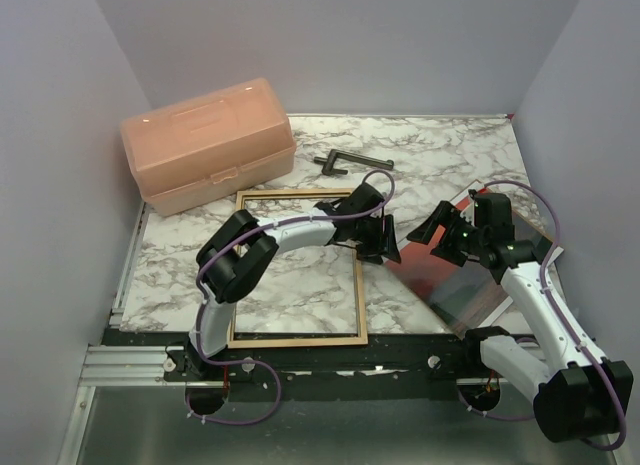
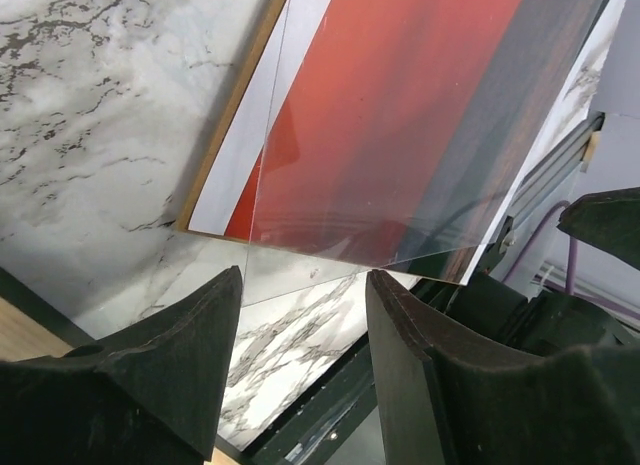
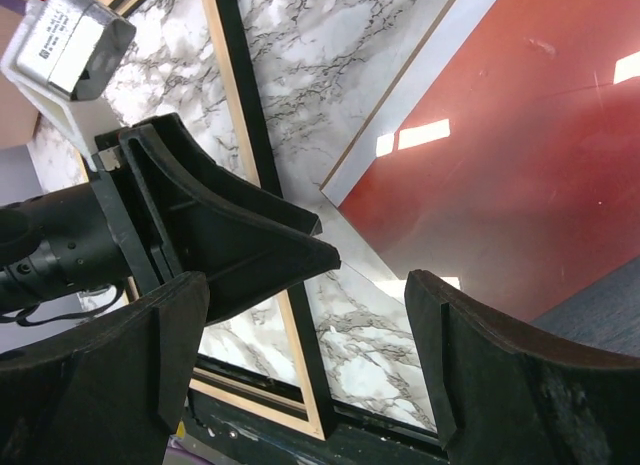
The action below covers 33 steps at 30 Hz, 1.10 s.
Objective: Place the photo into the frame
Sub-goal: Pick up the photo frame item at the center of the board.
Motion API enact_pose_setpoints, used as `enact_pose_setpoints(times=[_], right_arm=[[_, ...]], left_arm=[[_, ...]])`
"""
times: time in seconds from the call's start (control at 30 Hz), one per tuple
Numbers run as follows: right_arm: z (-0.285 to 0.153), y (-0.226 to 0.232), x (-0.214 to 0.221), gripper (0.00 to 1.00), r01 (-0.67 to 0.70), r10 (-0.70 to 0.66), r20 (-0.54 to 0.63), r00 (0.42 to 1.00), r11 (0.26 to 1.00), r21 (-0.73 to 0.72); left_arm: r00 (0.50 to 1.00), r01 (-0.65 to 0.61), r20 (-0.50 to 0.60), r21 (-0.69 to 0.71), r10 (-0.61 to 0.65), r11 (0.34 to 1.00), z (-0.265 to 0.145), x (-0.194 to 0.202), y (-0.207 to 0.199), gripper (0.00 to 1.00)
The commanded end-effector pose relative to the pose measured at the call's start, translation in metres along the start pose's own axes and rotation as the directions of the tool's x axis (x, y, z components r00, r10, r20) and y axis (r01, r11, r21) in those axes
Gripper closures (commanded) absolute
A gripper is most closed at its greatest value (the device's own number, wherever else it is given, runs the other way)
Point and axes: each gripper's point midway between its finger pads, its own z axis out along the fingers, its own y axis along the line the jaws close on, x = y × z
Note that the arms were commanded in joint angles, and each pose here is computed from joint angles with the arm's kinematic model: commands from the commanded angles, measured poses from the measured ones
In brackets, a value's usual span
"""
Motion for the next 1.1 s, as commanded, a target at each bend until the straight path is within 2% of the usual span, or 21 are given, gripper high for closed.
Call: enact_pose_setpoints(times=[0.0, 0.23, 0.57, 0.9, 1.07], right_arm=[[-0.009, 0.011, -0.008, 0.13, 0.005, -0.004, 0.022, 1.000, 0.999, -0.034], [-0.014, 0.017, -0.012, 0.13, 0.014, -0.012, 0.039, 0.999, 0.999, -0.045], [-0.018, 0.020, -0.014, 0.13, 0.017, -0.015, 0.047, 0.999, 0.998, -0.054], [-0.019, 0.022, -0.014, 0.13, 0.014, -0.012, 0.048, 0.999, 0.998, -0.060], [-0.019, 0.023, -0.015, 0.13, 0.014, -0.011, 0.049, 0.999, 0.998, -0.064]], left_arm=[[1.000, 0.008, 0.024, 0.136, -0.011, 0.991, -0.007, -0.008, -0.022, 0.47], [0.998, 0.031, 0.047, 0.241, -0.044, 0.970, -0.002, -0.013, -0.026, 0.54], [0.998, 0.026, 0.040, 0.335, -0.042, 0.942, 0.006, -0.013, -0.034, 0.57], [0.999, 0.024, 0.010, 0.377, -0.030, 0.926, 0.012, -0.009, -0.037, 0.58], [0.999, 0.039, -0.010, 0.350, -0.038, 0.936, 0.019, -0.009, -0.032, 0.58]])
